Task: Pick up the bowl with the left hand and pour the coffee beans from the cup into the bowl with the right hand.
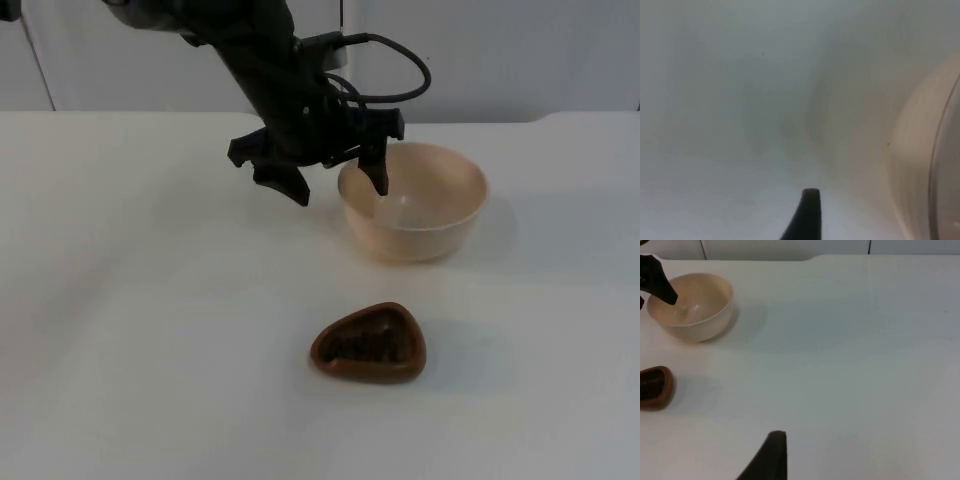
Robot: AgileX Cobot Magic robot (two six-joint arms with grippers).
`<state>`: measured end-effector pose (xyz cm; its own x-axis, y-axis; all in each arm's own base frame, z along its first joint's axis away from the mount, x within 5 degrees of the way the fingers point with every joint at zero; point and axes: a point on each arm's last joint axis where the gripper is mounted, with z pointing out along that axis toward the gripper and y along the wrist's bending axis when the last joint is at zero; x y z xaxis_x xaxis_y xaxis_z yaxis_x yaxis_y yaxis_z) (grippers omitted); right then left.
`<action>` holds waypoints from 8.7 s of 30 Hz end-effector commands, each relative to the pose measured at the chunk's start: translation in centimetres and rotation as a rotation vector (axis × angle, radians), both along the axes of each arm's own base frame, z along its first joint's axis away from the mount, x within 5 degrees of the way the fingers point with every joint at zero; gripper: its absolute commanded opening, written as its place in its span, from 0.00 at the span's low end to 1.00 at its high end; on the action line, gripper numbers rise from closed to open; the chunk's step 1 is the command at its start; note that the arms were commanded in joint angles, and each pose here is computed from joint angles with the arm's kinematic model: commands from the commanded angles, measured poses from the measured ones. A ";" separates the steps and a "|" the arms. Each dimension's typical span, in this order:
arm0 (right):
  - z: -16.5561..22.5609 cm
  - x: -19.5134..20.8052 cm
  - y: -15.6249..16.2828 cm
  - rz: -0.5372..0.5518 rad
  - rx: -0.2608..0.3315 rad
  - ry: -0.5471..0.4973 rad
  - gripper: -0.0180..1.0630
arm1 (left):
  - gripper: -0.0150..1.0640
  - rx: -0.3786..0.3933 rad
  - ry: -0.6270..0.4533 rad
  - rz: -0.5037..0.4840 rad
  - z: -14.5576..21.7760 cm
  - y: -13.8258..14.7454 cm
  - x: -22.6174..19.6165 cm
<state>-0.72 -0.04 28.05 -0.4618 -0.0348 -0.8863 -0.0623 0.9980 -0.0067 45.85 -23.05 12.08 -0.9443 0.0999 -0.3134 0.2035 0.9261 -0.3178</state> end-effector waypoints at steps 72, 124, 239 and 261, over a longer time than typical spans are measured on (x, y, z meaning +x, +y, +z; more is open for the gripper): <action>0.0 0.0 0.0 -0.002 -0.007 -0.005 0.99 | 0.01 0.159 0.000 0.026 11.7 6.2 -7.8; 0.0 0.0 0.1 0.002 0.006 -0.005 0.99 | 0.01 0.307 0.103 0.037 6.3 12.8 -21.5; -11.6 34.4 27.0 0.261 -0.177 0.881 0.81 | 0.01 0.248 0.075 0.044 6.4 11.1 -21.7; -16.8 33.5 26.5 0.200 -0.104 0.907 0.79 | 0.01 0.248 0.074 0.044 6.4 11.1 -21.7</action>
